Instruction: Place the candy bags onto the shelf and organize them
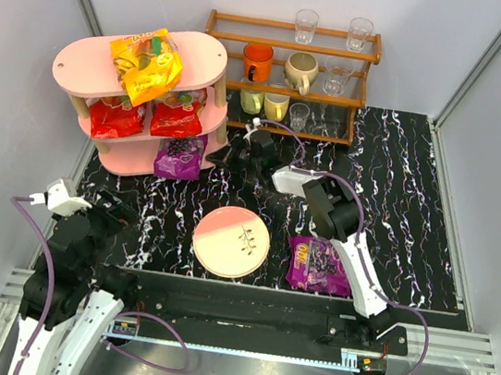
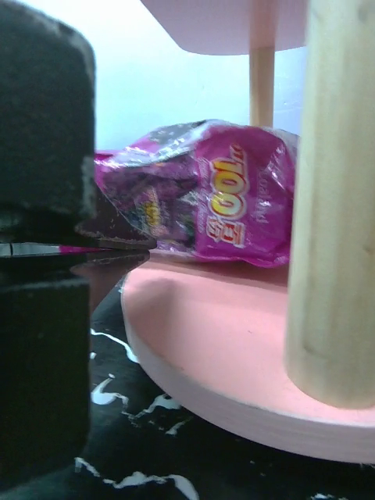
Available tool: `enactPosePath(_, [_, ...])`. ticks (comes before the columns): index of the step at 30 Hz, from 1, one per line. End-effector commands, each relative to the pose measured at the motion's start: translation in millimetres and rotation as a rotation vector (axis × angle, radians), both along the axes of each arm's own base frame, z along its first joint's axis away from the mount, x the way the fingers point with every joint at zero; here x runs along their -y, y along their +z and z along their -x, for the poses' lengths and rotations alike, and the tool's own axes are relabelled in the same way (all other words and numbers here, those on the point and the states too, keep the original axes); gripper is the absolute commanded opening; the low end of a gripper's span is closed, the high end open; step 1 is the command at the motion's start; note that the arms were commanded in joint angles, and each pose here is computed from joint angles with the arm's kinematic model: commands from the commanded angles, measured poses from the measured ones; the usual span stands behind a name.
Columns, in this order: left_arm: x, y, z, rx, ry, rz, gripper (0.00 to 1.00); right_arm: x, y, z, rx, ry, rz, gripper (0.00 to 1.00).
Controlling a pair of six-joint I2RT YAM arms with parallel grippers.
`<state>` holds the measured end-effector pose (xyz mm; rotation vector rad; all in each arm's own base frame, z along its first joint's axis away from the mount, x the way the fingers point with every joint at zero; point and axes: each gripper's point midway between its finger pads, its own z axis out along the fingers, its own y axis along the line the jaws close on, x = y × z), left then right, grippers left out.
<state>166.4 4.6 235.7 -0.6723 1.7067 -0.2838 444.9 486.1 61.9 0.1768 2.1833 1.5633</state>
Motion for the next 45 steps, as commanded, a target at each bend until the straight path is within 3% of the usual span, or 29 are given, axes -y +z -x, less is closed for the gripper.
enactPosePath(1, [-3, 21, 6, 0.068, 0.008, 0.013, 0.99, 6, 78, 2, 0.166, -0.018, -0.050, 0.04])
enactPosePath(24, [-2, 22, 7, 0.066, -0.001, 0.008, 0.99, -43, 62, 1, 0.112, -0.023, -0.053, 0.00])
enactPosePath(32, [-3, 23, 7, 0.064, -0.003, -0.003, 0.99, -70, 44, 19, 0.078, 0.004, -0.055, 0.00])
enactPosePath(37, [-2, 18, 3, 0.044, 0.008, 0.007, 0.99, -57, 63, 24, 0.120, -0.002, -0.091, 0.00])
enactPosePath(40, [-1, 10, -4, 0.004, 0.025, 0.022, 0.99, -30, 89, 25, 0.160, 0.002, -0.111, 0.08])
enactPosePath(41, [2, 0, -10, -0.033, 0.022, 0.024, 0.99, -15, 95, 34, 0.156, -0.001, -0.109, 0.19])
enactPosePath(45, [21, -19, -37, -0.034, -0.031, 0.075, 0.99, 39, 113, 47, 0.216, -0.030, -0.074, 0.35])
